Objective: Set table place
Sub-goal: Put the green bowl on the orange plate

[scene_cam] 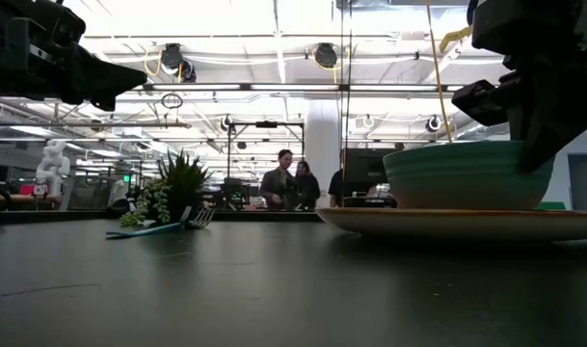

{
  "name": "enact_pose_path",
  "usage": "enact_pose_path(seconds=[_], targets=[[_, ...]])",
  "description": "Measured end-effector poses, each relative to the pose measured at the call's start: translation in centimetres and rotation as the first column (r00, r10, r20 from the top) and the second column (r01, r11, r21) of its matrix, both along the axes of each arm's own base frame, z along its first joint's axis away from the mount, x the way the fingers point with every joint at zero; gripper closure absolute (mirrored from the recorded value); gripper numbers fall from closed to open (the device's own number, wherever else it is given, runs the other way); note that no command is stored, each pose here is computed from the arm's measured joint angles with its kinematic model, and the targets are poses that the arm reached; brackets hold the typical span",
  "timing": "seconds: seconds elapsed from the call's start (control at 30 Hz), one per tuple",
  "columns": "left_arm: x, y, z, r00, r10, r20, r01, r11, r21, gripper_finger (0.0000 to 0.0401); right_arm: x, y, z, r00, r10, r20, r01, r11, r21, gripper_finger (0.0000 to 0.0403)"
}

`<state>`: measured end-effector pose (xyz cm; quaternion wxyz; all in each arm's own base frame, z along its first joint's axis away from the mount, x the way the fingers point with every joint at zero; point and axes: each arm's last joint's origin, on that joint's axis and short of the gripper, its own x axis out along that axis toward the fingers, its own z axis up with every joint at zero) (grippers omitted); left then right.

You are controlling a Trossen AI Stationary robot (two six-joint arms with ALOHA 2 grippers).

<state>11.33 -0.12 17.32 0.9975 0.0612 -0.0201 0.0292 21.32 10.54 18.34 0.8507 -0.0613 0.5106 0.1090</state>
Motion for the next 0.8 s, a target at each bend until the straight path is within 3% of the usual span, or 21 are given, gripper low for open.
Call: enact_pose_path(seconds=[0.8], targets=[[0.00, 0.00, 0.00, 1.000, 0.000, 0.000, 0.000, 1.000, 0.000, 0.0377, -0.05, -0.02, -0.09, 1.000, -0.016, -0.009, 0.016, 1.000, 0.006, 0.0367]])
